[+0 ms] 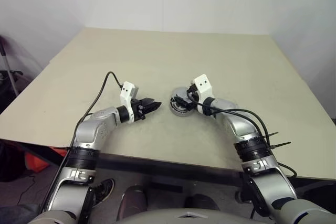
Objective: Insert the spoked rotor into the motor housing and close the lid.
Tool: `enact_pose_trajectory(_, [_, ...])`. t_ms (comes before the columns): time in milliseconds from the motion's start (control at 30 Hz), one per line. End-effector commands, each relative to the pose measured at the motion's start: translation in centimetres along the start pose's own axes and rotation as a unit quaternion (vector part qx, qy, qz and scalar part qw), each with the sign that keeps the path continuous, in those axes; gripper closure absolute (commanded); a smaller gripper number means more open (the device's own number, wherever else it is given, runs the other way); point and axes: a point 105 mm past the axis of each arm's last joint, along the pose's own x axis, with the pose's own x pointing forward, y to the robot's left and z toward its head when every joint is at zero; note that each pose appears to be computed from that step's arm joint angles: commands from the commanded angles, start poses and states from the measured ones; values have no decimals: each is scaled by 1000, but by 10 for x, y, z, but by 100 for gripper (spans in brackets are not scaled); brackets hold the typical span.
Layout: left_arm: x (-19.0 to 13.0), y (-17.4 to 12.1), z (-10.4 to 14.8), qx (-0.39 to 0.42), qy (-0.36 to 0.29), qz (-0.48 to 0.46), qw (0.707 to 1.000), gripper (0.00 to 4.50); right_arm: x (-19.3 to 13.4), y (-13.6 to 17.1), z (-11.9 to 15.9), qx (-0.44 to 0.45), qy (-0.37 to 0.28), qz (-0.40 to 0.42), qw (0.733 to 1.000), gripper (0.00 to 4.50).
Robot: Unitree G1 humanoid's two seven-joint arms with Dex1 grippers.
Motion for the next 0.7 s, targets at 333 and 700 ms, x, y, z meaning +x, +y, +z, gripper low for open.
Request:
enact_pose_trajectory(333, [0,-5,4,13,-11,6,1000,205,4,-5,4,1,-1,-6,1000,41])
enact_pose_trajectory(700, [-2,5,2,0,-12,26,1000,205,-13,-13,28,13,-61,-4,998,135])
